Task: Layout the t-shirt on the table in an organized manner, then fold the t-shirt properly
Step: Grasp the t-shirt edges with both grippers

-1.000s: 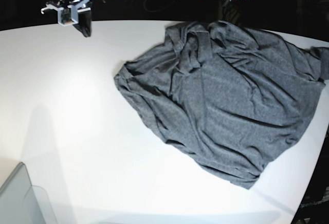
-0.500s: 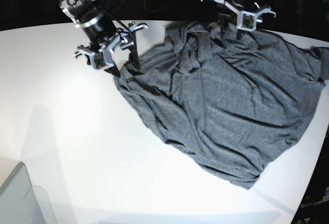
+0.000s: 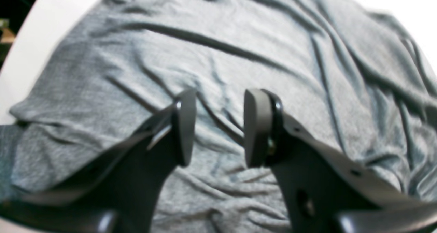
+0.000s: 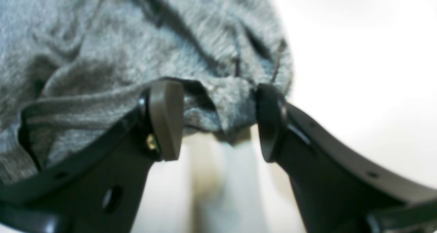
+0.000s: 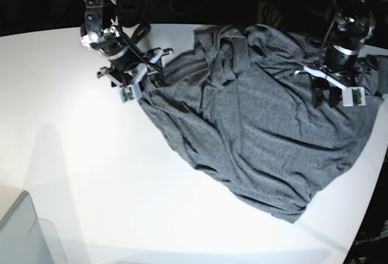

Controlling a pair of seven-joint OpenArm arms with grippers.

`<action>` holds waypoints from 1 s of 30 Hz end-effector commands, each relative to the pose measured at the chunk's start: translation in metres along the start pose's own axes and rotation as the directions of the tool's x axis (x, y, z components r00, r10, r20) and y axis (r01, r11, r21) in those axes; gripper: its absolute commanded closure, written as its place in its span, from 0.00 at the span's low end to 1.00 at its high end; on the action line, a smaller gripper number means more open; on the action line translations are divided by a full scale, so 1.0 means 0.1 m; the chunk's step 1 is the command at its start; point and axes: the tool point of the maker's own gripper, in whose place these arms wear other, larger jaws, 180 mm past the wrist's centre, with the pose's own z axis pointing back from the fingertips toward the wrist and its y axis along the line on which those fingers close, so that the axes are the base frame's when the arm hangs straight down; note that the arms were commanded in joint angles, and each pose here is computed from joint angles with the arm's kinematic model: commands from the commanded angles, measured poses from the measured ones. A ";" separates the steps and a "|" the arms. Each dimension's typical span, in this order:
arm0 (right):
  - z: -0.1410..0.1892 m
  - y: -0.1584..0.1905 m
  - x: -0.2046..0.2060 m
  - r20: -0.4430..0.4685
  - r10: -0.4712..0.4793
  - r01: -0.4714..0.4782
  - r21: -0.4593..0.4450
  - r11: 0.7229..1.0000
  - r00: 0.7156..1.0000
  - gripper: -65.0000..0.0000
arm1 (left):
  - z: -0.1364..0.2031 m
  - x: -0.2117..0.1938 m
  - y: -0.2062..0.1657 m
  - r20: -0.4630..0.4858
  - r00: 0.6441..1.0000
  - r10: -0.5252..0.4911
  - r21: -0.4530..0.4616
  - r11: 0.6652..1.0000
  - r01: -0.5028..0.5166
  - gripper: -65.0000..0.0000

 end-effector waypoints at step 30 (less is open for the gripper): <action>0.47 -1.24 0.60 0.159 0.059 -0.012 -0.281 0.960 0.986 1.00 | 0.20 -0.09 0.88 -0.009 0.989 0.149 0.221 0.965 -0.143 0.65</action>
